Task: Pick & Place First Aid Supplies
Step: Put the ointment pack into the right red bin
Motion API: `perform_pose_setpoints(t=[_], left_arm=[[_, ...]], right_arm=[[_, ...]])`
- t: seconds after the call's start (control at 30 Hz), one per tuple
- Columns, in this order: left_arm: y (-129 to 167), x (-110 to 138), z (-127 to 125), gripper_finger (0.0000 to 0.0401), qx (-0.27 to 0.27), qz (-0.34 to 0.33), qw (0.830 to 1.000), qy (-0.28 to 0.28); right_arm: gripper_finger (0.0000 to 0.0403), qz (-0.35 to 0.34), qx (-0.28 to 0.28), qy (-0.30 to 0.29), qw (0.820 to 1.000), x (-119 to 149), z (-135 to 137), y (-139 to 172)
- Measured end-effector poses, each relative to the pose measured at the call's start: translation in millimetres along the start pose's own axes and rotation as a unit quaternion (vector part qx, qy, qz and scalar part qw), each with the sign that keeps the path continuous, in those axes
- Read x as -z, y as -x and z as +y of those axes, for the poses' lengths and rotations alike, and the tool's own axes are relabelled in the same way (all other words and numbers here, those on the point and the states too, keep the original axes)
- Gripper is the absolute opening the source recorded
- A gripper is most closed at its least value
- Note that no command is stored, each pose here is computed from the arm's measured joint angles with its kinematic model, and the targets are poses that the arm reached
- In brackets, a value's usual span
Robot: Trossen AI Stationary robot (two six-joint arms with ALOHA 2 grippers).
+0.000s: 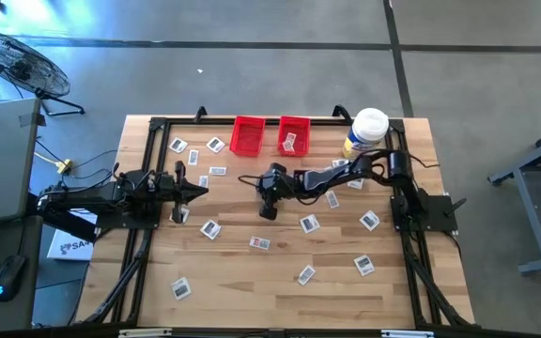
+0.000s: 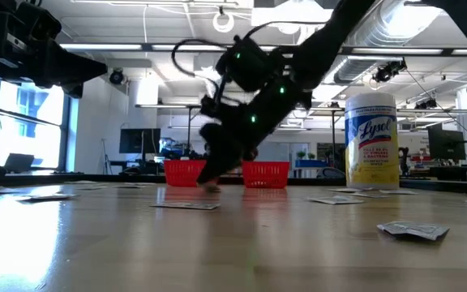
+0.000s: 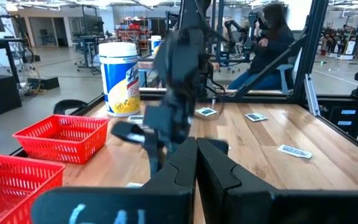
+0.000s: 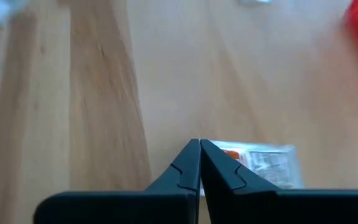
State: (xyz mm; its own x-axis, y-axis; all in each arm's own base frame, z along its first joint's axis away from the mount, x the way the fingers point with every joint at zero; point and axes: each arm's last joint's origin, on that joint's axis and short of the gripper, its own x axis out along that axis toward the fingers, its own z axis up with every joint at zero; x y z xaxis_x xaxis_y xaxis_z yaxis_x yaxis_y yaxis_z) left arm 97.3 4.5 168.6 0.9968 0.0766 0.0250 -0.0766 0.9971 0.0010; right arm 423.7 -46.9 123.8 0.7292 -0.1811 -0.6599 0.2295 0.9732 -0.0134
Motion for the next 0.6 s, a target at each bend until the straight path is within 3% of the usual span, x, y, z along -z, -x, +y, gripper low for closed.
perform_pose_setpoints(t=[0.33,0.6], left_arm=[[0,0,0,0.0001,0.000,0.000,1.000,0.000],[0,0,0,0.0001,0.000,0.000,1.000,0.000]], right_arm=[[0.0001,-0.065,-0.028,-0.018,0.997,-37,-2,38],[0.0012,-0.075,-0.034,0.019,0.996,-39,8,41]])
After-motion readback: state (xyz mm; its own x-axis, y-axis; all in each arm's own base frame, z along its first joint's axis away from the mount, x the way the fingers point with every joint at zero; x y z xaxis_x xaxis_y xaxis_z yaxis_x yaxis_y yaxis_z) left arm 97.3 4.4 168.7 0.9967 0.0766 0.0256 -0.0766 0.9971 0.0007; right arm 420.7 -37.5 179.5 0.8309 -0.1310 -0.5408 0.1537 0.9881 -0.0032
